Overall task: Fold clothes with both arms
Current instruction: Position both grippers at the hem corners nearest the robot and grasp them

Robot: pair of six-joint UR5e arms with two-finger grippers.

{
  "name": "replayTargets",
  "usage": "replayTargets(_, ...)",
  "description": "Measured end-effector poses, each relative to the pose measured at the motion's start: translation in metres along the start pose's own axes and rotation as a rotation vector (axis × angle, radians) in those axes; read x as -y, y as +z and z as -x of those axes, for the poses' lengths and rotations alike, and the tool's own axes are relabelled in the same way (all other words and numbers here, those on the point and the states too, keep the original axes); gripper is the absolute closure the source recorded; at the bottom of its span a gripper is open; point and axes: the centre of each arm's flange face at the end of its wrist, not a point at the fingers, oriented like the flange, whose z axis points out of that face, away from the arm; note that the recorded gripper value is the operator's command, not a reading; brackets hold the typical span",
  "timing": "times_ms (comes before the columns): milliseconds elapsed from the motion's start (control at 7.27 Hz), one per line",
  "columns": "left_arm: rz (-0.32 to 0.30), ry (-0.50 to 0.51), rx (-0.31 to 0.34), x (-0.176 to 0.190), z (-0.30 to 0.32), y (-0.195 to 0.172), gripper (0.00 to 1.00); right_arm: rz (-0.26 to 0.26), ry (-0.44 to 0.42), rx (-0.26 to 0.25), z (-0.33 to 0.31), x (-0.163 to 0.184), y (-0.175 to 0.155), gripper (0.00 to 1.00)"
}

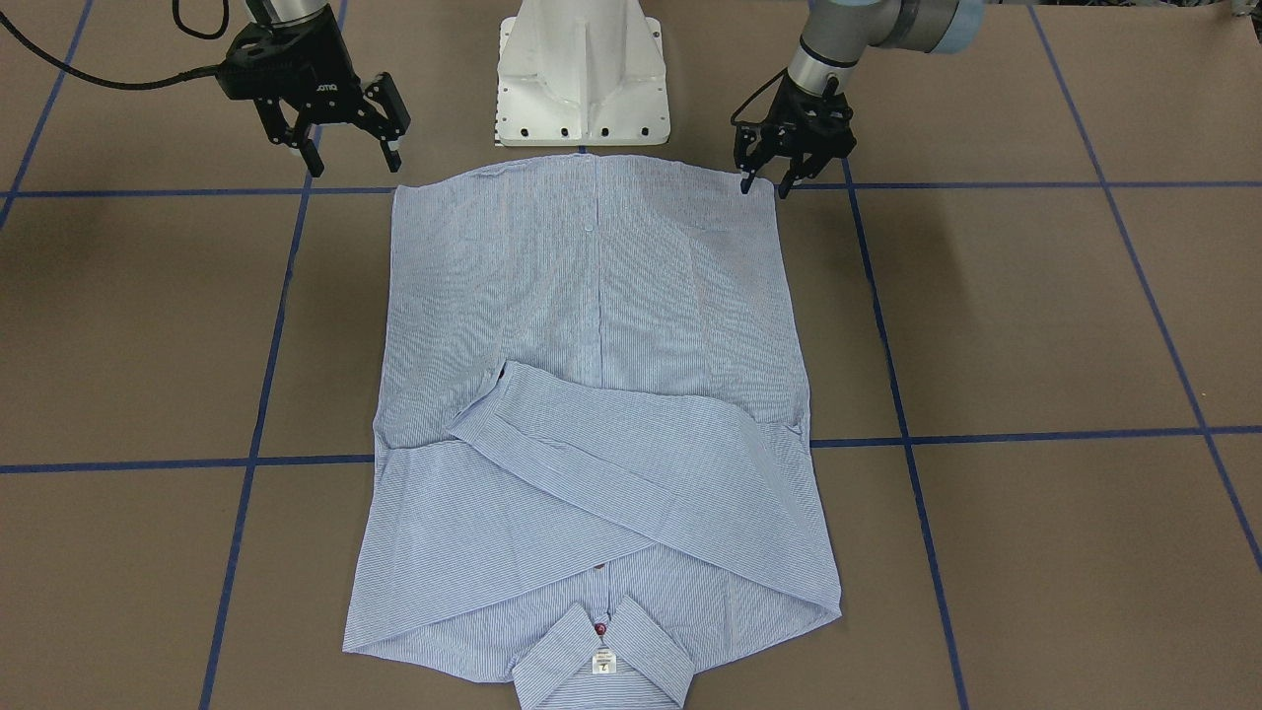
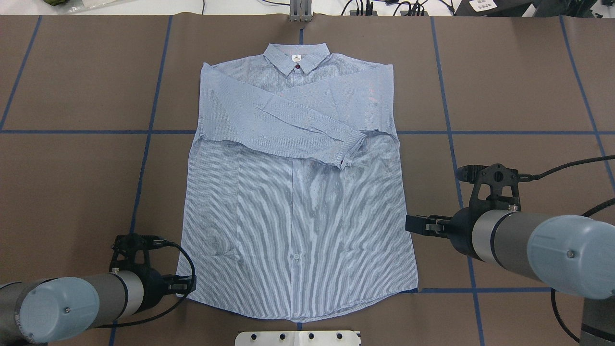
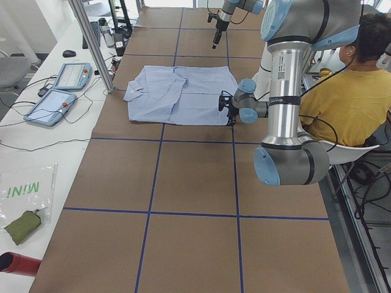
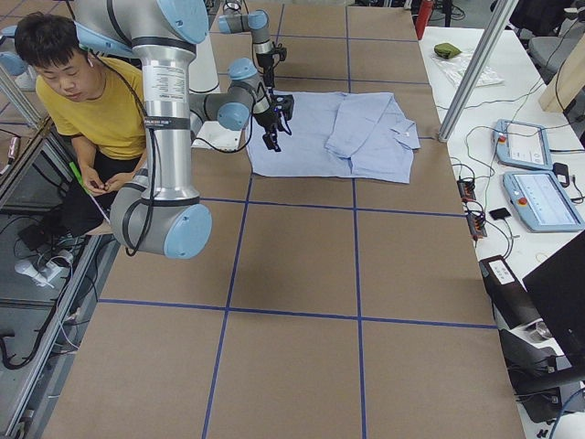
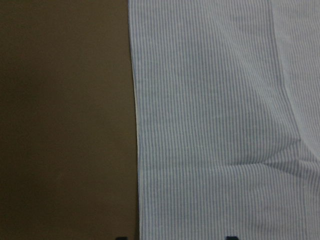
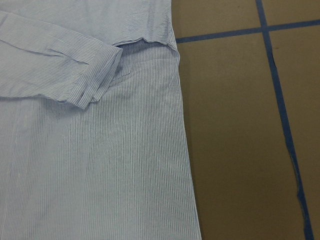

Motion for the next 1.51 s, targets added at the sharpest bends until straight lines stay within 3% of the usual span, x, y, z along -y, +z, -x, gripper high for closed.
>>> replayTargets(412, 0.006, 0.003, 0.006, -0.0042, 0.0009, 0.0029, 0.41, -0.004, 0.000, 0.001, 0.0004, 0.0006, -0.0003, 0.00)
replayTargets(1512, 0.018, 0.013, 0.002, -0.0108, -0.0017, 0.0028, 1.00, -0.020, 0.004, -0.003, -0.0012, 0.0021, 0.0000, 0.00)
